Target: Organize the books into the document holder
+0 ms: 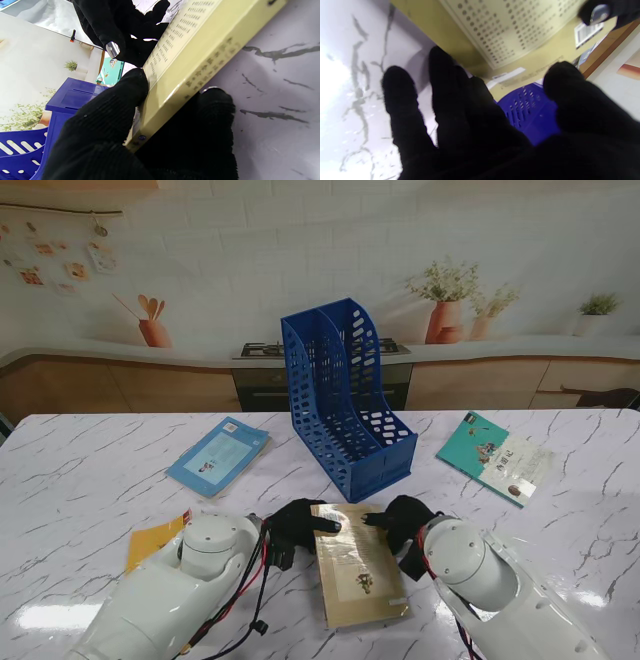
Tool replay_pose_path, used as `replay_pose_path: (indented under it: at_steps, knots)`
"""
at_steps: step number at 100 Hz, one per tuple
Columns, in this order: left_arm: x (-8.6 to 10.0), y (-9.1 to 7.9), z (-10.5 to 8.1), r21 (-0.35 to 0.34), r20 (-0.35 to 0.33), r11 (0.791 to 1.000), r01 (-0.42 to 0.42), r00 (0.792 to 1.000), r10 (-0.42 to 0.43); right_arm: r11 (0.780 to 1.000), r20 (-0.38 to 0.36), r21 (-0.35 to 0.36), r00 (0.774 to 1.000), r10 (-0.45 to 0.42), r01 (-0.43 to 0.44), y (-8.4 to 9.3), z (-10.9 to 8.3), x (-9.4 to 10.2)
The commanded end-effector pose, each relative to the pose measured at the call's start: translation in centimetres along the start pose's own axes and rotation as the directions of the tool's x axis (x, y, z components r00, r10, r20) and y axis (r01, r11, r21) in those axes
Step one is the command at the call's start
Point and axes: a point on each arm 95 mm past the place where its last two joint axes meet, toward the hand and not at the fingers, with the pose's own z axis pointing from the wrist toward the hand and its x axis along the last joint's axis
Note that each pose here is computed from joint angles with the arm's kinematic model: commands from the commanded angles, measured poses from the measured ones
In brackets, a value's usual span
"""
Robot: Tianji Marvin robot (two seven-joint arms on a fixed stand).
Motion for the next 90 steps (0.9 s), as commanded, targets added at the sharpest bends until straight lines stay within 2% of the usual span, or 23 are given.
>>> replay_pose_path:
  at_steps: [1, 7, 22, 44, 72, 90]
  knots:
    - [-0.9, 0.8, 0.0, -0.026, -0.016, 1.0, -0.004, 1.0, 0.004, 0.999, 0.002, 0.036, 1.0, 0.016, -0.016, -2.1, -0.4, -0.8]
    - [-0.7, 0.8, -0.3, -0.019, -0.036, 0.999, -0.027, 0.999, 0.027, 1.0, -0.014, -0.013, 1.0, 0.009, -0.009, -1.8, -0.7, -0.7]
    - [0.7, 1.2, -1.5, -0.006, -0.11, 0.998, -0.064, 0.992, 0.063, 0.997, -0.046, -0.079, 0.999, -0.007, 0.004, 0.0, -2.4, -0.4]
    - [3.0, 1.5, -3.1, 0.034, -0.209, 0.992, -0.12, 0.97, 0.125, 0.977, -0.131, -0.211, 0.989, -0.068, 0.039, 3.1, -4.5, 1.1]
    - [6.2, 1.5, -5.0, 0.086, -0.3, 0.975, -0.205, 0.928, 0.221, 0.946, -0.236, -0.322, 0.964, -0.121, 0.04, 5.8, -6.8, 3.9]
    - [7.8, 1.1, -5.7, 0.114, -0.328, 0.955, -0.273, 0.897, 0.296, 0.937, -0.293, -0.344, 0.942, -0.166, 0.058, 7.3, -7.6, 5.5]
